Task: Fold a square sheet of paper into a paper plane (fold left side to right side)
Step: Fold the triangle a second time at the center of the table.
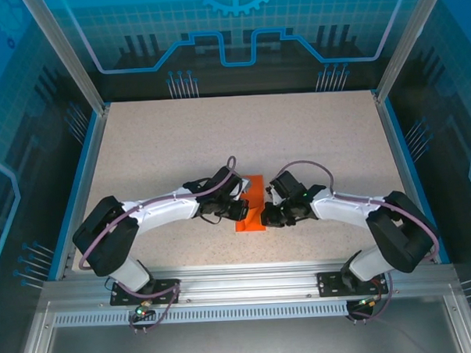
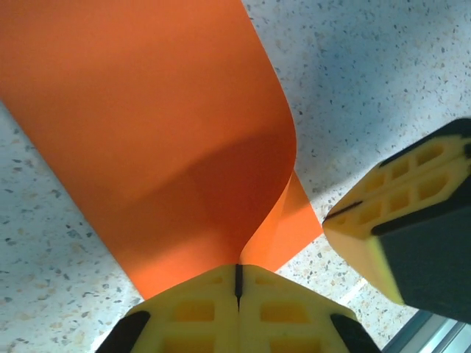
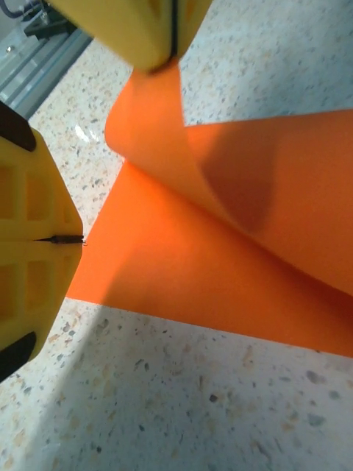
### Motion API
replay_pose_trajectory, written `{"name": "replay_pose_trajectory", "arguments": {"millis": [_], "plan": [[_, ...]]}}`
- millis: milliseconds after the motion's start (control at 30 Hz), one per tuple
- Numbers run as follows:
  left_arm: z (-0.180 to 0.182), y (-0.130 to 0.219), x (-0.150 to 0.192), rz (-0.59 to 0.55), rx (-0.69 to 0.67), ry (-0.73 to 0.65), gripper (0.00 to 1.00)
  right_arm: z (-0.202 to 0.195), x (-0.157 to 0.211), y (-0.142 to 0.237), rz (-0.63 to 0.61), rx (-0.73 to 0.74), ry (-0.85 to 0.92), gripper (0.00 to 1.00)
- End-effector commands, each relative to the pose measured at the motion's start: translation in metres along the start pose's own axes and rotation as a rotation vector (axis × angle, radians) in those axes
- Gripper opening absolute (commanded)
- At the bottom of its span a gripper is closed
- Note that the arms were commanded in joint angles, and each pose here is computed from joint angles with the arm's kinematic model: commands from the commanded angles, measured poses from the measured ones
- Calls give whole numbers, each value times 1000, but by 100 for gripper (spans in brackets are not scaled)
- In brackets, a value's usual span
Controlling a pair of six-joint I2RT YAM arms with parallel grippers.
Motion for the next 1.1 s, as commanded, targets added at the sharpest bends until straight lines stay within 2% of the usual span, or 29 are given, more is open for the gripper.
{"name": "replay_pose_trajectory", "arguments": {"millis": [0,600,1067], "plan": [[9,6,1,3,-33,2,0,-3,2,-10,-2,38,-8,3],[32,-13,-1,58,-97,-18,0,-28,14,-20,52,167,-14,3],[48,-22,-4,67,-127,-17,0,-34,17,-17,52,190,-10,3]]}}
Point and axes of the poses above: each hand's point on the last joint's axis, 136 mm out from that joint toward the fingers, its own y axis back along the fingers, its own z axis along the line the jaws close on, x = y × z, the point moved 1 cm from there along y, back along the fingers, and after that the axes turned 14 degrees about -y, right-handed, at the moved point
